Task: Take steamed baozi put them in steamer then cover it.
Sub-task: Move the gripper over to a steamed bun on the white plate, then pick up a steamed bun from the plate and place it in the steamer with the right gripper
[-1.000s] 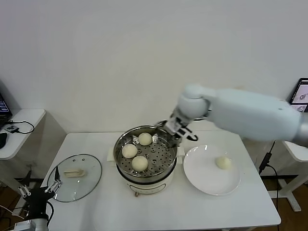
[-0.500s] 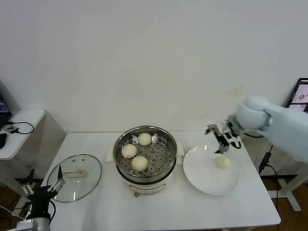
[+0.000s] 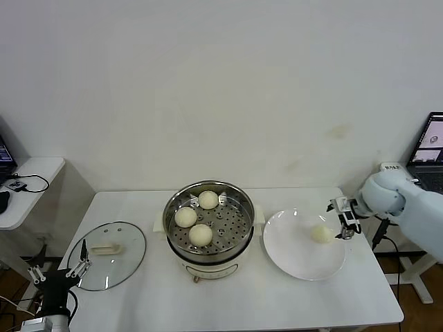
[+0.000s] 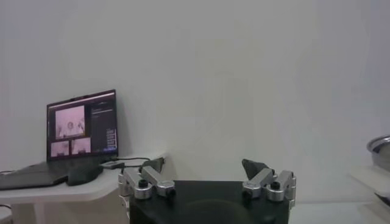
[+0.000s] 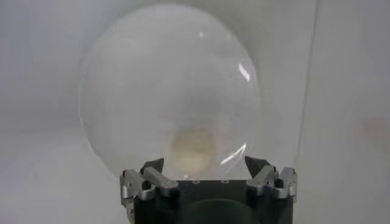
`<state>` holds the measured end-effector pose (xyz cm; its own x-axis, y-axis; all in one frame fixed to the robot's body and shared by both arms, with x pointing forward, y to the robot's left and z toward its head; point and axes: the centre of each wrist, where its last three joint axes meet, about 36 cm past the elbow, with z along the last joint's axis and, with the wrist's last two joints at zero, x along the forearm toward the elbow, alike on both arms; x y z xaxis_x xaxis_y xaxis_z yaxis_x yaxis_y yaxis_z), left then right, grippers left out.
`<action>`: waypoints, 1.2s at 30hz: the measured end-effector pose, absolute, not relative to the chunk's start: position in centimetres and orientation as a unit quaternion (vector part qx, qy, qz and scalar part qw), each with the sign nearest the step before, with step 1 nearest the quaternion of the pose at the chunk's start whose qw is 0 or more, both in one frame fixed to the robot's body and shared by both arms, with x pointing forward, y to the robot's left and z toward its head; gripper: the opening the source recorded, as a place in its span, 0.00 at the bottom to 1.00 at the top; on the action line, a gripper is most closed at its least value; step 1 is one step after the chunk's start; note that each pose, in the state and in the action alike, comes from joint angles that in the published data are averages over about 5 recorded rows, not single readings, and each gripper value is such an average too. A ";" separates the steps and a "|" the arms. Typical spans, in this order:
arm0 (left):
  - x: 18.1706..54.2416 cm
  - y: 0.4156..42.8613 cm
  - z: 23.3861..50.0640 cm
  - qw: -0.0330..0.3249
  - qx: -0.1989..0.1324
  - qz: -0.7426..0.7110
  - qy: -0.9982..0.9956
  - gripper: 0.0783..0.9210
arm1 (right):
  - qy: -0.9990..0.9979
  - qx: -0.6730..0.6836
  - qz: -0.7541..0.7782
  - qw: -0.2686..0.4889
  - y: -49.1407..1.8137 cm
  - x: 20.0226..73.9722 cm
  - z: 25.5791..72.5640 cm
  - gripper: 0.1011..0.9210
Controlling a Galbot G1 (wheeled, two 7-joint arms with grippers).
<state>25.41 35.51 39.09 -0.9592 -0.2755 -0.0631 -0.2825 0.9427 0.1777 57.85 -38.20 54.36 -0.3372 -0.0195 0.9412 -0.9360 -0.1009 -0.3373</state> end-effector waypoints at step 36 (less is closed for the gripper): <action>25.1 36.0 38.6 0.012 -0.152 0.093 0.984 0.88 | -0.548 0.426 0.586 0.418 -36.5 61.7 46.0 0.63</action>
